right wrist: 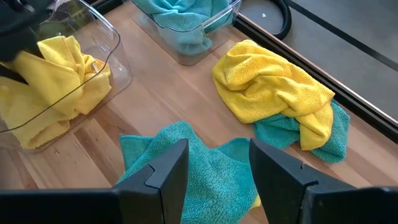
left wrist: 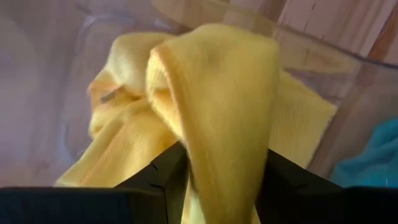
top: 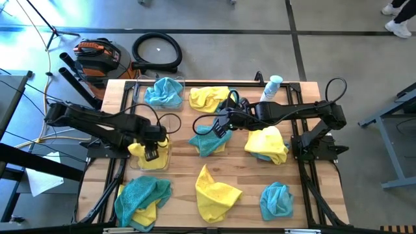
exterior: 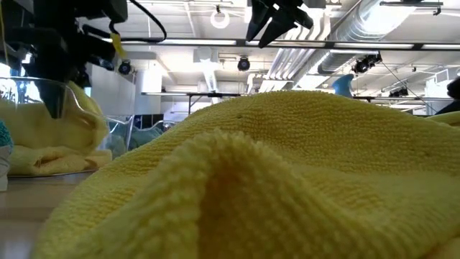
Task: Sort microfiber towel by color & place in baskets
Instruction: Put the yellow towel into the bottom transparent bin
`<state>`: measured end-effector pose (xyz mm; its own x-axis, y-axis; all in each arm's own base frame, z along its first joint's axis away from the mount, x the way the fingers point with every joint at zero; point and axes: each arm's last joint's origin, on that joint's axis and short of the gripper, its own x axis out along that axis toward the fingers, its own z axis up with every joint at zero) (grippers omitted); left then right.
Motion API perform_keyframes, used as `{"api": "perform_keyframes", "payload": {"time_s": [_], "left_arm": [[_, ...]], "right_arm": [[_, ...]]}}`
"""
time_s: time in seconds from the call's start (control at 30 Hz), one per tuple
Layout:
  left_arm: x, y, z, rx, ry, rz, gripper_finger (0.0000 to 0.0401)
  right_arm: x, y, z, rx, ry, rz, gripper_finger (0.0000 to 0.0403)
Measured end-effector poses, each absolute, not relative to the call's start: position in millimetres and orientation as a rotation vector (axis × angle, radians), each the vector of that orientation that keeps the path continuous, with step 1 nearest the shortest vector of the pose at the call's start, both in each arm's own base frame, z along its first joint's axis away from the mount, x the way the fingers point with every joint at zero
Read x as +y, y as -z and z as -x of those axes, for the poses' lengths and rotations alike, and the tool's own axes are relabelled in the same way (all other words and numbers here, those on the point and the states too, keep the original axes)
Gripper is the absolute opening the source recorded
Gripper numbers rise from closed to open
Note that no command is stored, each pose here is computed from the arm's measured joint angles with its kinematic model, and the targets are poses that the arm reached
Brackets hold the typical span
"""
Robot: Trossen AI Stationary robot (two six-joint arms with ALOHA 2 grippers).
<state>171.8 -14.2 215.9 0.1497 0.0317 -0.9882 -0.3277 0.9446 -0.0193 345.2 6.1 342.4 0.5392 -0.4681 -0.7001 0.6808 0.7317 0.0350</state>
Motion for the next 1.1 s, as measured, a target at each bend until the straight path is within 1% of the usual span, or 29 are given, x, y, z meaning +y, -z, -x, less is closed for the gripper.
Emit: {"api": "perform_keyframes", "payload": {"time_s": [0.17, 0.27, 0.43, 0.5, 0.63, 0.77, 0.9, 1.0, 1.1], "left_arm": [[-13.5, -234.8, -169.2, 1.44, -0.285, 0.232, 0.014], [-13.3, -243.7, -171.9, 1.411, -0.289, 0.227, 0.014], [-12.3, -248.7, -177.5, 1.342, -0.315, 0.199, 0.0139], [-11.8, -247.3, -178.8, 1.347, -0.33, 0.173, 0.0137], [-10.6, -231.0, -180.5, 1.378, -0.366, 0.124, 0.0129], [-10.6, -198.6, -181.1, 1.394, -0.351, 0.149, 0.0121], [-10.4, -169.6, -178.6, 1.405, -0.378, 0.172, 0.0117], [-10.2, -157.1, -177.6, 1.423, -0.387, 0.172, 0.0117], [-10.2, -153.7, -178.0, 1.442, -0.39, 0.166, 0.0117]], "right_arm": [[6.1, -341.2, -343.5, 0.746, 0.702, -0.313, 0.0165], [6.0, -340.4, -342.4, 0.76, 0.705, -0.307, 0.0165], [6.0, -340.1, -342.0, 0.764, 0.707, -0.308, 0.0165], [6.0, -340.1, -342.0, 0.764, 0.707, -0.31, 0.0165], [6.2, -340.2, -341.9, 0.763, 0.707, -0.311, 0.0165], [9.9, -340.2, -341.8, 0.765, 0.696, -0.307, 0.0165], [15.3, -340.3, -341.5, 0.767, 0.681, -0.3, 0.0165], [18.1, -340.3, -341.3, 0.766, 0.676, -0.295, 0.0165], [19.5, -340.6, -341.0, 0.758, 0.688, -0.281, 0.0165]]}}
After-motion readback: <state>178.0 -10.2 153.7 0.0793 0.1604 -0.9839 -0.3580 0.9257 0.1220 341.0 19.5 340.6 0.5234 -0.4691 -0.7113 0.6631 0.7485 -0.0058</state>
